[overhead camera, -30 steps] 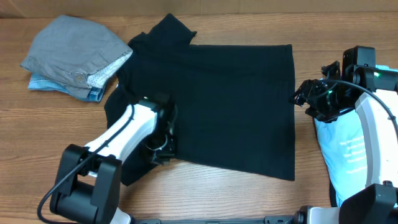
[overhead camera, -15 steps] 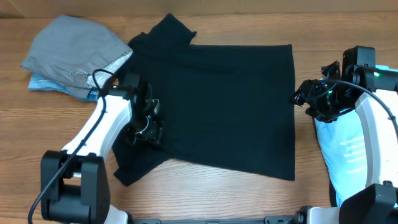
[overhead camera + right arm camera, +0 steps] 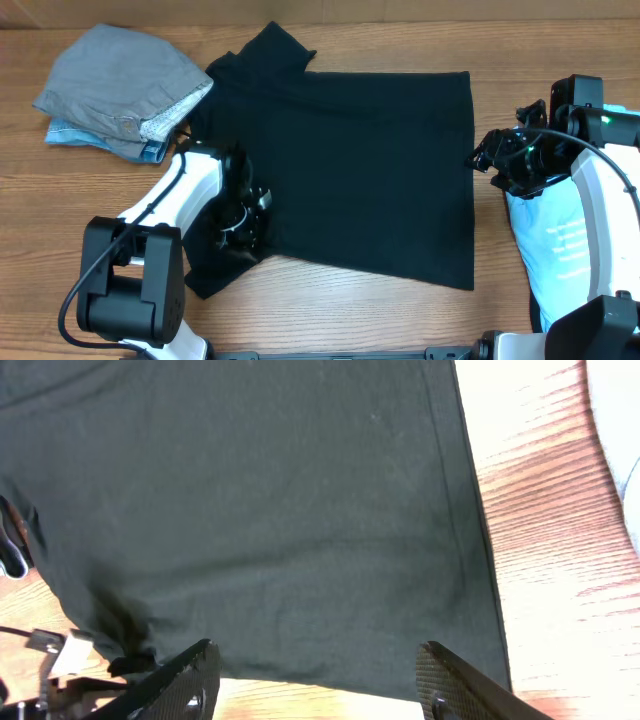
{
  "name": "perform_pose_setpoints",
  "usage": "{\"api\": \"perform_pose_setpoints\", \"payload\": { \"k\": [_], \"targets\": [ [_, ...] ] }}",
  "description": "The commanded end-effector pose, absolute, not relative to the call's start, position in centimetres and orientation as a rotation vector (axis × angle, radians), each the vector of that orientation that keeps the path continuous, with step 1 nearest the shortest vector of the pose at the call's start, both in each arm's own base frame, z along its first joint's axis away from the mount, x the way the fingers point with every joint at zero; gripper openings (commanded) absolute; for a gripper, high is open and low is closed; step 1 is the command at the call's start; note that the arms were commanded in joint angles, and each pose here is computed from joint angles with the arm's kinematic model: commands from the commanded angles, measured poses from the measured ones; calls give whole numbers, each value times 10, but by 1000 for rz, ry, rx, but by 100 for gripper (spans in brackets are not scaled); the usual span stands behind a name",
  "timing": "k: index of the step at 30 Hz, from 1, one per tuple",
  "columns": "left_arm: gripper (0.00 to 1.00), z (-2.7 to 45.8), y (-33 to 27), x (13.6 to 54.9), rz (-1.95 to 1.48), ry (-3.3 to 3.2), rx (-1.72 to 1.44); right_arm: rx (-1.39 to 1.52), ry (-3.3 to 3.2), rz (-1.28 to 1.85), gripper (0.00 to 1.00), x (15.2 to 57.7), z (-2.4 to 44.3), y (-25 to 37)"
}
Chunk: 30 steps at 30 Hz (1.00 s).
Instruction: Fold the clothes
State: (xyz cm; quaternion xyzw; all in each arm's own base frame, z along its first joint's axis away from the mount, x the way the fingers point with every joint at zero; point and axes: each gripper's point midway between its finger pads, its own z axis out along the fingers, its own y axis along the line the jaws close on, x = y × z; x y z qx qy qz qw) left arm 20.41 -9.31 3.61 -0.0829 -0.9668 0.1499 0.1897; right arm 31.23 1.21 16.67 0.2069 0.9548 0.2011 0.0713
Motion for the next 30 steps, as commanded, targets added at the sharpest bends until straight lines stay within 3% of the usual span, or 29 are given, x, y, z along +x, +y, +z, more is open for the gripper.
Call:
{"api": "perform_pose_setpoints", "payload": {
  "k": [1, 5, 6, 7, 8, 9, 11, 14, 16, 23, 30],
  "targets": [
    [4, 31, -92, 196, 400, -2687, -213, 601, 2846, 607, 66, 311, 174, 12],
    [5, 41, -91, 211, 389, -2754, -249, 596, 2847, 606, 66, 311, 174, 12],
    [10, 46, -89, 217, 369, -2781, -260, 596, 2847, 607, 66, 311, 174, 12],
    [18, 52, -87, 222, 351, -2808, -271, 596, 2847, 607, 66, 311, 174, 12],
    [48, 57, -85, 228, 333, -2836, -280, 596, 2847, 606, 66, 311, 174, 12],
    [63, 63, -82, 235, 310, -2867, -286, 596, 2846, 606, 66, 311, 174, 12],
    [79, 71, -77, 247, 287, -2924, -290, 595, 2845, 606, 66, 312, 174, 12],
    [91, 70, -64, 259, 219, -2971, -250, 594, 2843, 606, 66, 312, 174, 12],
    [91, 65, -59, 263, 222, -2974, -223, 596, 2845, 606, 66, 312, 174, 12],
    [74, 47, -70, 259, 366, -2884, -180, 597, 2846, 606, 66, 311, 174, 12],
    [45, 27, -79, 240, 359, -2764, -200, 596, 2847, 607, 67, 311, 174, 12]
  ]
}}
